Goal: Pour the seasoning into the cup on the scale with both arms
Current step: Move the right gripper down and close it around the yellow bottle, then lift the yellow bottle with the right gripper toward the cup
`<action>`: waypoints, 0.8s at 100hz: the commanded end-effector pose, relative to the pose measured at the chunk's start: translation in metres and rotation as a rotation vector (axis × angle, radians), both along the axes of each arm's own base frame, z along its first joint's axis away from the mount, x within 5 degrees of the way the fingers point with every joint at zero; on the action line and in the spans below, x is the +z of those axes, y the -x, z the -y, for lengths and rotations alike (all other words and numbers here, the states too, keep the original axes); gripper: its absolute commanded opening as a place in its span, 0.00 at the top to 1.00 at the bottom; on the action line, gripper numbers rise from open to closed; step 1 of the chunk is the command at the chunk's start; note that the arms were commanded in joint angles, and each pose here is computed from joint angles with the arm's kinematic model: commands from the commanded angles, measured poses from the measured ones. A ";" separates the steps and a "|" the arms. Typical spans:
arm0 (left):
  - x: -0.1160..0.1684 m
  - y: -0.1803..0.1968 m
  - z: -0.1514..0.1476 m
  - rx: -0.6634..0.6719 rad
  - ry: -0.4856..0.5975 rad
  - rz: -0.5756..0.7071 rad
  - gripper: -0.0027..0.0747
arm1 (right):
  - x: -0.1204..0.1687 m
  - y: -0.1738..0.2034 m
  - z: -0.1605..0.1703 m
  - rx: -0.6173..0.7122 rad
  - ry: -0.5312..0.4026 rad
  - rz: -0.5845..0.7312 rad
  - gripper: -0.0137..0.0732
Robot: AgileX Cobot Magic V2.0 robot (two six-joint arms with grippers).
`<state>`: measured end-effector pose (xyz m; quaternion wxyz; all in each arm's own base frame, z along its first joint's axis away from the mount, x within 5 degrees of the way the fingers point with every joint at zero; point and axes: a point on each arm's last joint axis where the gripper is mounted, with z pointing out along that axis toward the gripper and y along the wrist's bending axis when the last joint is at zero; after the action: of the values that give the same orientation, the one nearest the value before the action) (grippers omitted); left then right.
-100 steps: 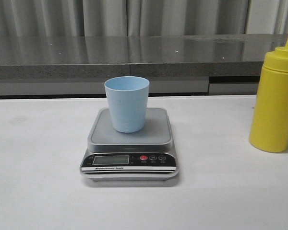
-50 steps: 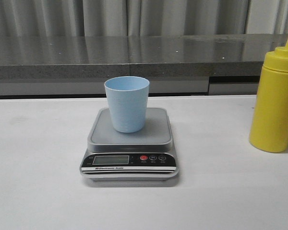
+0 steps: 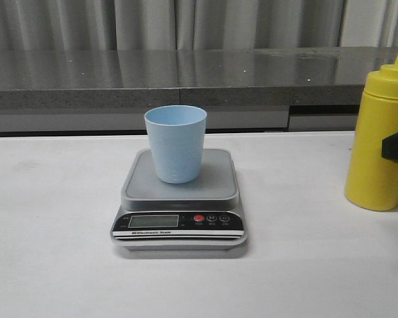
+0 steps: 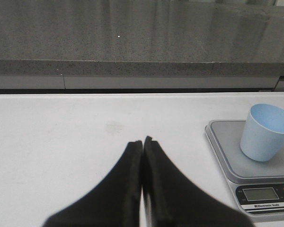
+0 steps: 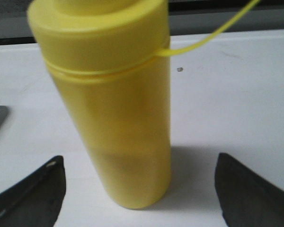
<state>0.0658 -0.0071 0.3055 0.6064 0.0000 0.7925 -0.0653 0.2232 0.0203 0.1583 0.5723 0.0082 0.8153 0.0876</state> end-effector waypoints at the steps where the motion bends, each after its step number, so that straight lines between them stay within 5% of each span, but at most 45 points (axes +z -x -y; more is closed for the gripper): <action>1: 0.014 -0.001 0.000 0.004 0.018 0.091 0.99 | 0.013 -0.012 -0.001 -0.009 -0.035 0.162 0.11; 80: 0.014 -0.001 0.000 0.004 0.018 0.091 0.99 | -0.019 -0.062 -0.004 -0.005 -0.046 0.161 0.11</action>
<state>0.0658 -0.0071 0.3055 0.6064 0.0000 0.7925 -0.0653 0.2744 0.0238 0.1208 0.5829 0.0169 0.8064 0.0978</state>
